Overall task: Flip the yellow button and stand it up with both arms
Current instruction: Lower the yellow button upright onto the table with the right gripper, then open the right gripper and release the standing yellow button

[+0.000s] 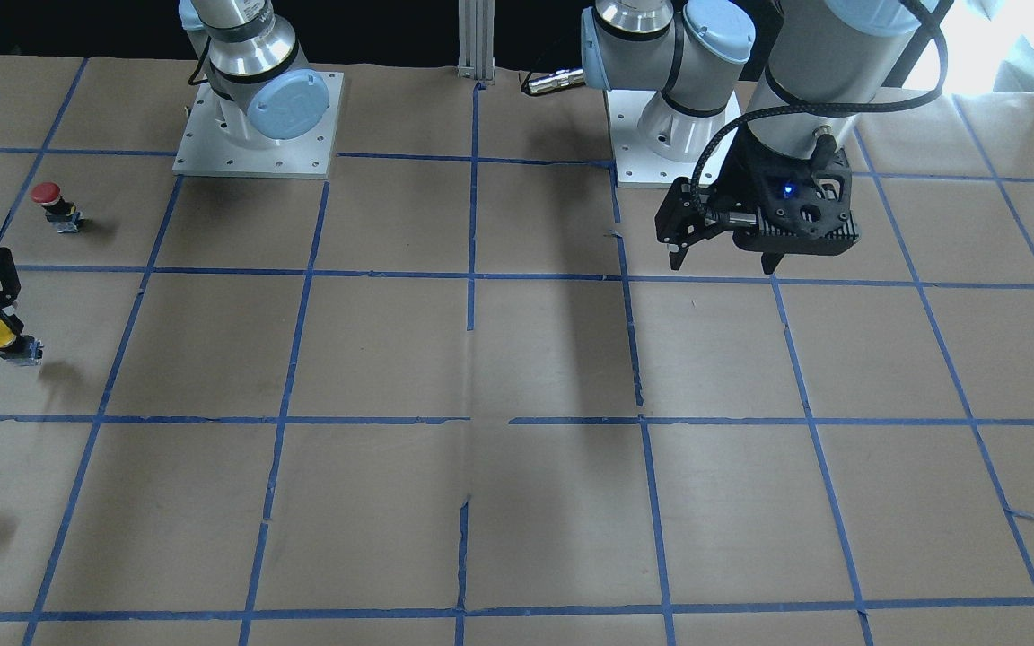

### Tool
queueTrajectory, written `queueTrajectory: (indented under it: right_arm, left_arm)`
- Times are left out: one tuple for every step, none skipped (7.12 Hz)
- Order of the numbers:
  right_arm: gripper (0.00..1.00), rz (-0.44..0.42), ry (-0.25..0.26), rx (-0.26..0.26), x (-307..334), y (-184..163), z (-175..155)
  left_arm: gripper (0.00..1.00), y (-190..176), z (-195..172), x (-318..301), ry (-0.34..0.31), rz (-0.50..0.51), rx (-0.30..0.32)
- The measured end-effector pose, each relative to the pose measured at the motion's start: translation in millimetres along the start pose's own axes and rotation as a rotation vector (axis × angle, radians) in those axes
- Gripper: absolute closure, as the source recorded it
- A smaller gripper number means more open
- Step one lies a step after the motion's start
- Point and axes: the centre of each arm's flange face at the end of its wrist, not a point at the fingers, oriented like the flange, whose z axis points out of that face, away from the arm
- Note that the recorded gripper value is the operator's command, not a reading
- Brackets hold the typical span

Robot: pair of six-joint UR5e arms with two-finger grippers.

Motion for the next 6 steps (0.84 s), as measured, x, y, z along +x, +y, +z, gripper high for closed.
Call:
queueTrajectory:
  right_arm:
    - [0.88, -0.004, 0.005, 0.001, 3.1, 3.6, -0.1]
    - [0.88, -0.001, 0.012, 0.001, 6.5, 7.8, -1.5]
    - [0.82, 0.007, 0.016, 0.0, 9.7, 12.4, -2.4]
    - [0.78, 0.017, 0.015, -0.003, 12.2, 17.0, -2.1]
    - [0.46, 0.028, 0.01, -0.006, 13.8, 20.9, -1.0]
    - [0.18, 0.039, 0.005, -0.008, 14.7, 23.4, 0.1]
  left_arm:
    - [0.0, -0.5, 0.8, 0.2, 0.002, 0.0, -0.001]
    - [0.0, -1.1, 1.9, 0.5, 0.006, -0.003, -0.003]
    - [0.0, -1.4, 2.4, 0.7, 0.008, -0.008, -0.004]
    - [0.0, -1.5, 1.7, 0.6, 0.009, -0.012, -0.003]
    - [0.0, -1.4, 1.0, 0.3, 0.01, -0.013, -0.002]
    - [0.0, -1.1, 0.2, 0.1, 0.009, -0.014, -0.001]
